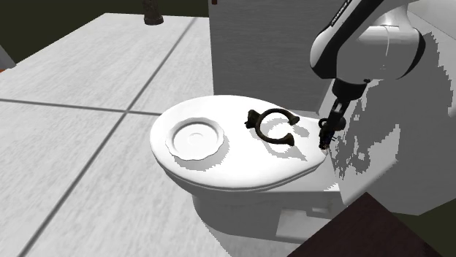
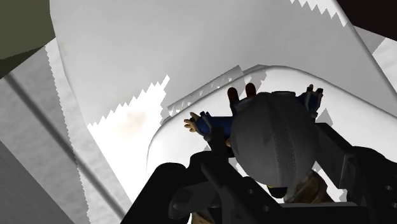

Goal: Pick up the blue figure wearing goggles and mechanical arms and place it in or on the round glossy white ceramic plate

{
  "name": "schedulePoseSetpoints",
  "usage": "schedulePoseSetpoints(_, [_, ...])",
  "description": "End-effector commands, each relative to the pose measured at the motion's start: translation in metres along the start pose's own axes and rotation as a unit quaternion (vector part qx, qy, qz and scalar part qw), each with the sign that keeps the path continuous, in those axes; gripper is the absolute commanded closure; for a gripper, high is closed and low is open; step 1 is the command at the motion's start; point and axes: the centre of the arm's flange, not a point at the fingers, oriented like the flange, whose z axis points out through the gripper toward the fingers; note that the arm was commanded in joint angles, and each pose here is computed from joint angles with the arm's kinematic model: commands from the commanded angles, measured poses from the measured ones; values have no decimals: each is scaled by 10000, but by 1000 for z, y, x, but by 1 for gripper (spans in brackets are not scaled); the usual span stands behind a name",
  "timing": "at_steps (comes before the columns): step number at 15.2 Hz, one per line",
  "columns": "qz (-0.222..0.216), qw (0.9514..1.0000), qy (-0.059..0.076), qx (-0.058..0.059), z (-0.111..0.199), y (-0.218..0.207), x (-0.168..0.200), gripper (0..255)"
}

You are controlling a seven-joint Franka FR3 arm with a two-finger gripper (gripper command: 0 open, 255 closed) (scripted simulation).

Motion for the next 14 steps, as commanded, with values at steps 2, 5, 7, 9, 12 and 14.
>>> schedulePoseSetpoints(2, [53,9999,-71,73,2,4,-9,255])
schedulePoseSetpoints(5, [53,9999,-71,73,-14,5,-10,255])
schedulePoseSetpoints(7, [53,9999,-71,73,-24,5,-11,255])
schedulePoseSetpoints(9, [53,9999,-71,73,-35,6,-12,255])
schedulePoseSetpoints(12, [53,9999,-71,73,-51,6,-13,255])
schedulePoseSetpoints(14, [53,9999,-71,73,-61,7,-13,255])
